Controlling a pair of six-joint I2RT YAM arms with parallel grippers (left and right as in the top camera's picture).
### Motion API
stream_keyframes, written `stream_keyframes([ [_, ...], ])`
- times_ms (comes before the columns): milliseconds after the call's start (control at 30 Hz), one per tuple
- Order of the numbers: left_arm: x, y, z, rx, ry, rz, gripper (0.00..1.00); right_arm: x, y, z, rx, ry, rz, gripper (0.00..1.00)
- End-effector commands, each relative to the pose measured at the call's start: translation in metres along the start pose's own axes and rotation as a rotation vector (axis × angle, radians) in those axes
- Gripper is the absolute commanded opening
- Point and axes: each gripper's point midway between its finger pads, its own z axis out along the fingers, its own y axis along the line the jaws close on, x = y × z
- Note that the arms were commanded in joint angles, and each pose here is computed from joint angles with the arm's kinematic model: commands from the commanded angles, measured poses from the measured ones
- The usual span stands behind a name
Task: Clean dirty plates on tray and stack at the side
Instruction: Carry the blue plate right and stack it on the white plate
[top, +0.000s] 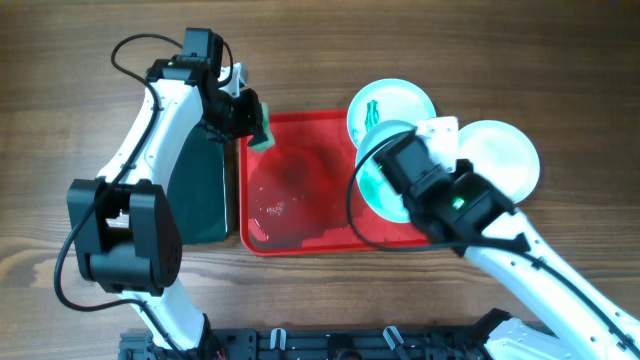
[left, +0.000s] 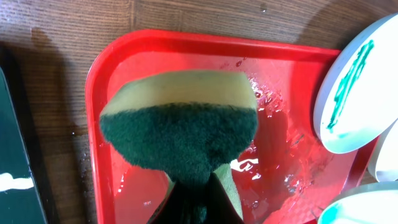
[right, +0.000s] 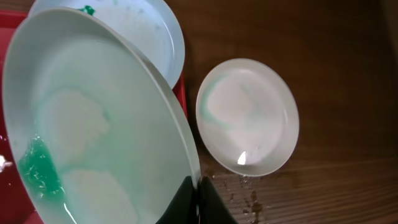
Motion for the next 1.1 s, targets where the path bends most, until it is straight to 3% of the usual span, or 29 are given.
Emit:
stream_keyframes([
  [0,-0.003,0.0,0.0,-0.005,-0.005,0.003,0.04,-0.023,-0.01,-0.024,0.14,-0.179,-0.071,0.04],
  [300,-0.002,0.0,0.0,-0.006,-0.003,-0.002,0.04,-0.067,-0.004,-0.065,0.392,-0.416,-0.425,0.04],
  [533,-0.002,0.0,0.0,-0.006,-0.003,-0.001,0.04,-0.088,0.008,-0.085,0.419,-0.5,-0.458,0.04],
  [600,-0.002,0.0,0.0,-0.006,-0.003,-0.001,0.04,-0.084,0.019,-0.079,0.325,-0.502,-0.4,0.04],
  [667,-0.002,0.0,0.0,-0.006,-0.002,-0.001,0.04,-0.068,0.05,-0.066,0.085,-0.455,-0.302,0.04],
  [733,-0.002,0.0,0.0,-0.006,-0.002,-0.001,0.04,-0.043,0.073,-0.052,-0.142,-0.318,-0.086,0.04],
  [833,-0.002,0.0,0.0,-0.006,-0.003,-0.001,0.04,-0.016,0.073,-0.032,-0.266,-0.098,0.109,0.04],
  [933,-0.002,0.0,0.0,-0.006,-0.003,0.0,0.04,-0.024,0.046,-0.022,-0.331,-0.025,0.248,0.04],
  [1067,-0.002,0.001,0.0,-0.007,-0.004,0.0,0.04,-0.033,-0.042,0.002,-0.297,0.023,0.51,0.04],
])
